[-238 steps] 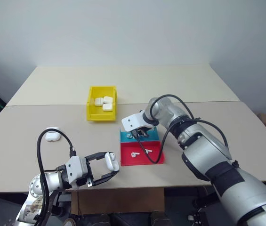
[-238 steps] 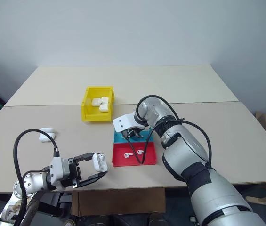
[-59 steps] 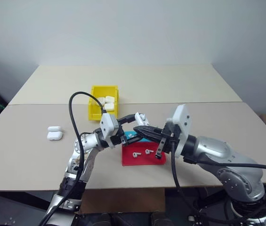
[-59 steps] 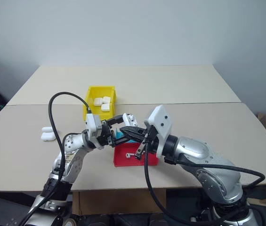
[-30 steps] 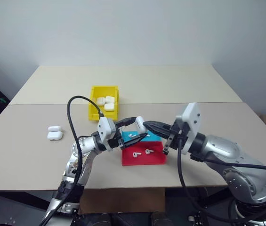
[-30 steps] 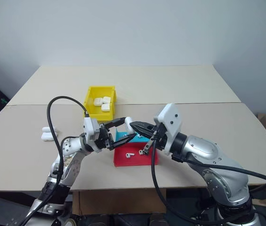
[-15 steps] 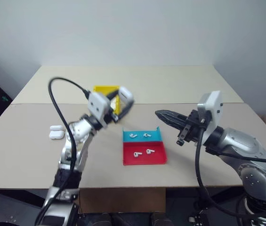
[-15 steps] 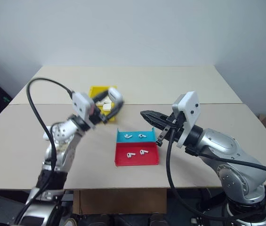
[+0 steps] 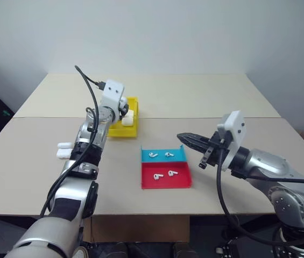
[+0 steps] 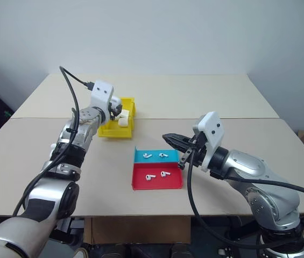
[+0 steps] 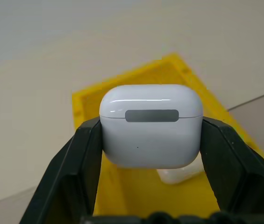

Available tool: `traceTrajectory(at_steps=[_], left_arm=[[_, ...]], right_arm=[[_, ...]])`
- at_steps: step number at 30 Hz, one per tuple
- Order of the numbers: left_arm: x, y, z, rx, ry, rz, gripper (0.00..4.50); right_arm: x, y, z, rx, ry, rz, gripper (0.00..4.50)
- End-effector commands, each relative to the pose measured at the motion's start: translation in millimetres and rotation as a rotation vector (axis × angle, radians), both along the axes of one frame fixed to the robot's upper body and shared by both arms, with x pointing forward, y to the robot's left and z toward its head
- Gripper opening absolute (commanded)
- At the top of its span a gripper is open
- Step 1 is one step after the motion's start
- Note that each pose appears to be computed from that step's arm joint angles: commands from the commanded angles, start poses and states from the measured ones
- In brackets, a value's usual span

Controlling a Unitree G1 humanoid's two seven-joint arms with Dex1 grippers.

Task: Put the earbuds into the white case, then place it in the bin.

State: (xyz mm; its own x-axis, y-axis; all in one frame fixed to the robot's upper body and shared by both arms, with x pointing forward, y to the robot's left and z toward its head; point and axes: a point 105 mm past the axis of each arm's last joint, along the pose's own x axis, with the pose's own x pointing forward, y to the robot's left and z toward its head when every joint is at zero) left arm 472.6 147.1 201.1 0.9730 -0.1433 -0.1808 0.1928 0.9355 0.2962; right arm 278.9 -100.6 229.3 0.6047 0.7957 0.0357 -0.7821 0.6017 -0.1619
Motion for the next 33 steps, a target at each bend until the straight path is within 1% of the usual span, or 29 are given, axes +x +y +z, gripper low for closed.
traceTrajectory(at_steps=[1, 2, 4, 5, 7, 8, 13, 15, 17, 19, 21, 24, 26, 30, 32, 33], left_arm=[[3, -8, 11, -0.031, -0.021, -0.033, 2.79], [3, -8, 9, -0.025, -0.022, -0.032, 2.79], [4, -7, 8, -0.039, -0.016, -0.027, 3.5], [5, -7, 8, -0.051, -0.014, -0.026, 3.65], [5, -6, 10, -0.04, -0.028, -0.02, 4.29], [6, -7, 12, -0.033, -0.04, -0.019, 4.45], [2, -12, 25, -0.052, -0.093, -0.075, 4.45], [-5, -19, 41, -0.154, -0.152, -0.144, 4.45], [-15, -21, 56, -0.225, -0.236, -0.173, 4.45], [-27, -21, 59, -0.21, -0.25, -0.211, 4.45], [-44, -16, 61, -0.234, -0.301, -0.297, 4.45], [-74, -7, 52, -0.219, -0.274, -0.466, 4.45], [-96, 5, 39, -0.166, -0.22, -0.557, 4.45], [-155, 29, 16, -0.09, -0.108, -0.787, 4.45], [-178, 47, 6, -0.072, -0.034, -0.837, 4.45], [-185, 54, 3, -0.059, -0.005, -0.846, 4.45]], right_arm=[[-5, -1, 3, -0.025, -0.035, -0.013, 0.03], [-5, -1, 2, -0.029, -0.033, -0.016, 0.03], [-5, -1, 0, -0.036, -0.03, -0.02, 0.0], [-6, -1, -1, -0.039, -0.031, -0.021, 0.0], [-6, 0, -2, -0.045, -0.027, -0.023, 0.0], [-6, 0, -4, -0.051, -0.026, -0.025, 0.0], [-6, 1, -8, -0.071, -0.023, -0.028, 0.0], [-6, 0, -9, -0.078, -0.023, -0.029, 0.0], [-6, 0, -9, -0.082, -0.024, -0.031, 0.0], [-7, -2, -9, -0.09, -0.028, -0.033, 0.0], [-8, -5, -8, -0.104, -0.034, -0.034, 0.0], [-11, -15, -11, -0.184, -0.038, -0.024, 0.0], [-15, -26, -17, -0.274, -0.039, -0.008, 0.0], [-24, -52, -21, -0.42, -0.075, 0.042, 0.0], [-27, -66, -18, -0.483, -0.108, 0.067, 0.0], [-28, -71, -16, -0.505, -0.124, 0.078, 0.0]])
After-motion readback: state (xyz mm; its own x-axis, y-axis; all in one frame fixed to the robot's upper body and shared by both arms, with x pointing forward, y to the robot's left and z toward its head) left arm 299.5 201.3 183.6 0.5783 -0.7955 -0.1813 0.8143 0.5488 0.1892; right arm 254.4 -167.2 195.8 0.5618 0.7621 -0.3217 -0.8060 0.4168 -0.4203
